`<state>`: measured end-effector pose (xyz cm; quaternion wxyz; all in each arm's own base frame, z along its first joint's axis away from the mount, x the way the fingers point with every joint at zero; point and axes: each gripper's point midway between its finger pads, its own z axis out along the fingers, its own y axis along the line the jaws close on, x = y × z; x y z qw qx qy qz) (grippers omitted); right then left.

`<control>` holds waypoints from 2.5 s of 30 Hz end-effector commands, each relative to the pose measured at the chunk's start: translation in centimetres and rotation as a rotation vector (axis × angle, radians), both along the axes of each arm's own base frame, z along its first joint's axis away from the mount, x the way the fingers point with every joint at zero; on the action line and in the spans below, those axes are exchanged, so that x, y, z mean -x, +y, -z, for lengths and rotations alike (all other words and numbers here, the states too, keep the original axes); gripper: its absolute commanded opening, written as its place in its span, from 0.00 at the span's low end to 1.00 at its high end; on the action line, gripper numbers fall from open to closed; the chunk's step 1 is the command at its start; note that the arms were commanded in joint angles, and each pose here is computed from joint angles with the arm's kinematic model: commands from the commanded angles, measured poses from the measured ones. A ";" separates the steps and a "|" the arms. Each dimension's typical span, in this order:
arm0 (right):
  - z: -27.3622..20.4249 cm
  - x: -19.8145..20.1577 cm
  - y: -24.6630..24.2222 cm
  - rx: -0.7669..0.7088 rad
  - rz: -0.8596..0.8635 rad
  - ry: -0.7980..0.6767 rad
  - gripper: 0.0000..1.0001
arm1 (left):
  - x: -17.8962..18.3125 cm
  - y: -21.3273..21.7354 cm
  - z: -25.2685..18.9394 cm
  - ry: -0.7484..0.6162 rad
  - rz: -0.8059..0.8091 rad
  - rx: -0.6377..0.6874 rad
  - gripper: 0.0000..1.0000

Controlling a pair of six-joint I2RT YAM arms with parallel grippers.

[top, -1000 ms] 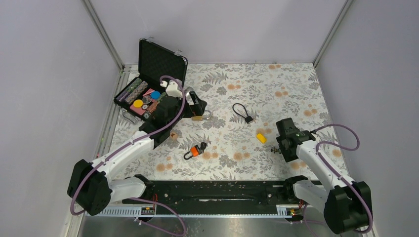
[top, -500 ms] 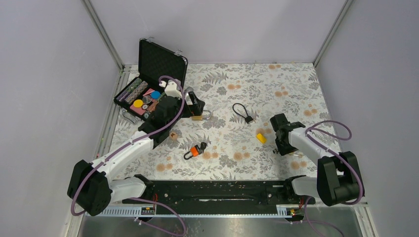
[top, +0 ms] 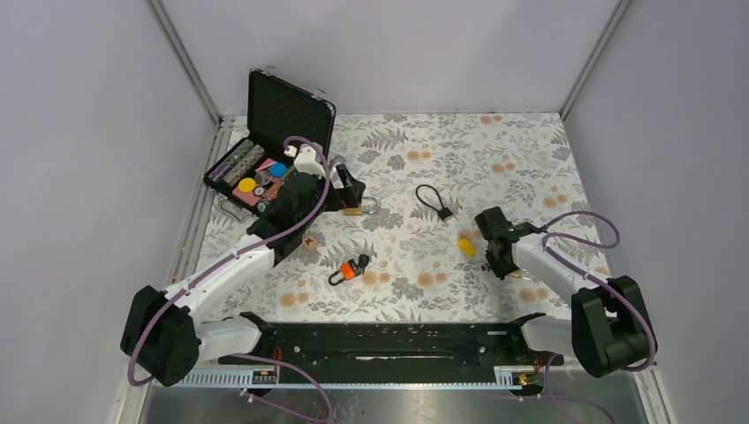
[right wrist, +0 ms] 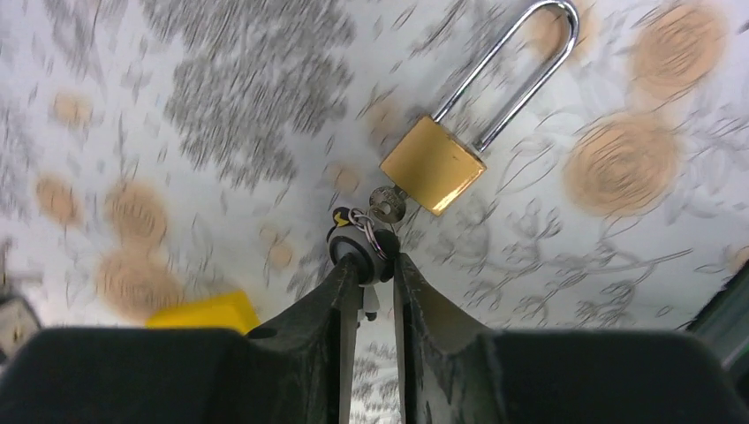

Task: Lock with the key
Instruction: Move the lock to the center of the board, then pick up the lock from the center of the board.

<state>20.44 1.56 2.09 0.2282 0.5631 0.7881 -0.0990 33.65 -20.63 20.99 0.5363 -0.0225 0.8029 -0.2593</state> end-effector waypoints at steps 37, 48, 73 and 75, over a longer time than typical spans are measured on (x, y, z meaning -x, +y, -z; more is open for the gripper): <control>-0.5 -2.5 7.1 -0.051 -0.194 0.038 0.54 | 0.2 -0.3 0.2 -0.004 0.026 0.008 0.99; 1.6 -2.2 7.2 -0.055 -0.153 0.104 0.53 | 0.2 0.0 0.3 -0.009 0.019 -0.001 0.99; -10.7 -6.4 14.3 -0.318 -0.504 -0.370 0.13 | 7.3 -9.8 1.2 0.039 0.611 0.322 0.97; -13.0 -6.9 15.4 -0.318 -0.602 -0.442 0.12 | 7.9 -11.0 0.5 0.027 0.655 0.356 0.97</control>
